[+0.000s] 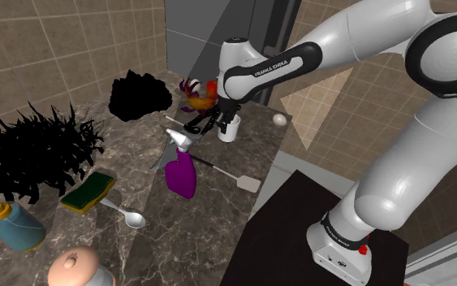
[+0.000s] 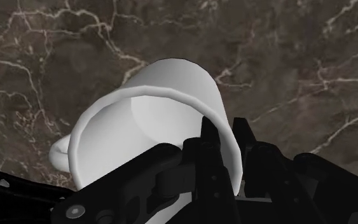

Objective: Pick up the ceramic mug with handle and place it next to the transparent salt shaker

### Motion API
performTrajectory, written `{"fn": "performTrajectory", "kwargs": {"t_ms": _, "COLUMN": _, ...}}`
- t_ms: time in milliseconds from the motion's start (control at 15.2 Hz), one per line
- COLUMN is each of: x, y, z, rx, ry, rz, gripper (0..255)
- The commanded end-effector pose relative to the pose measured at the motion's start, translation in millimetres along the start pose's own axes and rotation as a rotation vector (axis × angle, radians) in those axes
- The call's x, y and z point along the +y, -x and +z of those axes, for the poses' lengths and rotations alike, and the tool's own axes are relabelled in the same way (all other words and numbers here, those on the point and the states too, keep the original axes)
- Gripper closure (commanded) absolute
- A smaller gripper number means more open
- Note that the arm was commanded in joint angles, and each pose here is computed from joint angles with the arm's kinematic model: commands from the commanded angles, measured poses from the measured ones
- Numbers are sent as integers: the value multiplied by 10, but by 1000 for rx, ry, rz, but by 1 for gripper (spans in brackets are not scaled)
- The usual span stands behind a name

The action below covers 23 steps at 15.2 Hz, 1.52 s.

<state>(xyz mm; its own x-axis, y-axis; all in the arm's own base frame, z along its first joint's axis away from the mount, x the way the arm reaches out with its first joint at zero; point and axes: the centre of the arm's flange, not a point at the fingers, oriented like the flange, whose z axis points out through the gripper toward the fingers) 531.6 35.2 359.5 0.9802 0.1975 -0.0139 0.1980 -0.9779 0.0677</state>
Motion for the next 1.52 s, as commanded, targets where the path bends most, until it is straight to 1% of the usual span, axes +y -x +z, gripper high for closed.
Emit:
{"fn": "performTrajectory", "kwargs": {"t_ms": 0, "x": 7, "y": 3, "z": -93, "rx": 0, "ry": 0, "rz": 0, "gripper": 255}}
{"fn": "performTrajectory", "kwargs": {"t_ms": 1452, "x": 86, "y": 19, "z": -1252, "rx": 0, "ry": 0, "rz": 0, "gripper": 255}}
